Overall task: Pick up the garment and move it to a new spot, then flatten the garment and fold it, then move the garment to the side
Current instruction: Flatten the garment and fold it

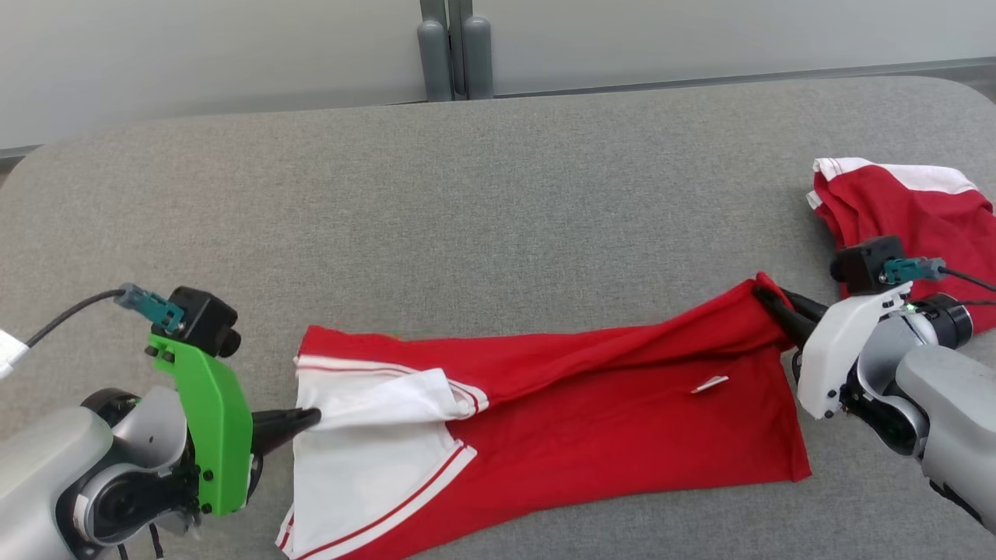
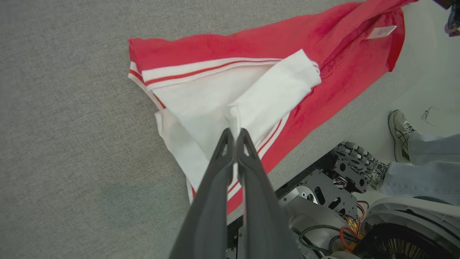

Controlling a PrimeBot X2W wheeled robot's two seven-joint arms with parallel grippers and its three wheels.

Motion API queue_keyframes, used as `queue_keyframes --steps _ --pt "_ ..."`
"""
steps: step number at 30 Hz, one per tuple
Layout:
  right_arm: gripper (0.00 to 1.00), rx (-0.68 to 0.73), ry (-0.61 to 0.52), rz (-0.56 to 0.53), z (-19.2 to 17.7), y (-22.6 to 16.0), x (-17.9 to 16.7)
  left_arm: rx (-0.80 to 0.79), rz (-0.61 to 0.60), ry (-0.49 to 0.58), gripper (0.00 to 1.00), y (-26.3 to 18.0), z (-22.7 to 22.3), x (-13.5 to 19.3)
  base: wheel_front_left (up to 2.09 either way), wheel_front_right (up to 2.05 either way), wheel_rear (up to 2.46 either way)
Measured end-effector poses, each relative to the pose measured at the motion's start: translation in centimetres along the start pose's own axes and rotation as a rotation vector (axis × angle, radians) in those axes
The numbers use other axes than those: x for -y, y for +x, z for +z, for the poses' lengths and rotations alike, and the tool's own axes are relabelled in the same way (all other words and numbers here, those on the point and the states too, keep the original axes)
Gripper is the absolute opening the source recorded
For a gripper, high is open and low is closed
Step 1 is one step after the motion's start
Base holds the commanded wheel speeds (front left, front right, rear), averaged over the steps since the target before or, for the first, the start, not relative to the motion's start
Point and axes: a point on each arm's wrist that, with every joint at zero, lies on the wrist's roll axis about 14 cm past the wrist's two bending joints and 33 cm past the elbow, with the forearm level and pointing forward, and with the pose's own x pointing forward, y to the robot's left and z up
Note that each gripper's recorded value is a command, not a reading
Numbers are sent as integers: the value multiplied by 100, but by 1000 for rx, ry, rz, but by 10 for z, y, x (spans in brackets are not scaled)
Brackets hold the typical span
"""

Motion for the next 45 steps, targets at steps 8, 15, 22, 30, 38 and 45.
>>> queue_keyframes --steps 8,15,22,30,38,45 --pt "0 -99 -96 45 -13 -12 -1 -72 -15 -53 0 9 -27 2 0 0 0" --pt "0 -213 -124 82 -36 -24 -8 -118 -28 -98 0 17 -45 4 0 0 0" --pt "100 -320 -129 96 -57 -37 -13 -167 -16 -137 100 23 -64 1 0 0 0" --pt "100 -297 -154 53 -46 -51 2 -111 18 -111 100 16 -59 -5 0 0 0" --pt "100 66 -51 -19 29 -59 19 304 173 65 100 -32 22 -19 0 0 0" --pt "100 313 33 -92 61 -62 30 732 360 145 100 -80 71 -30 0 0 0"
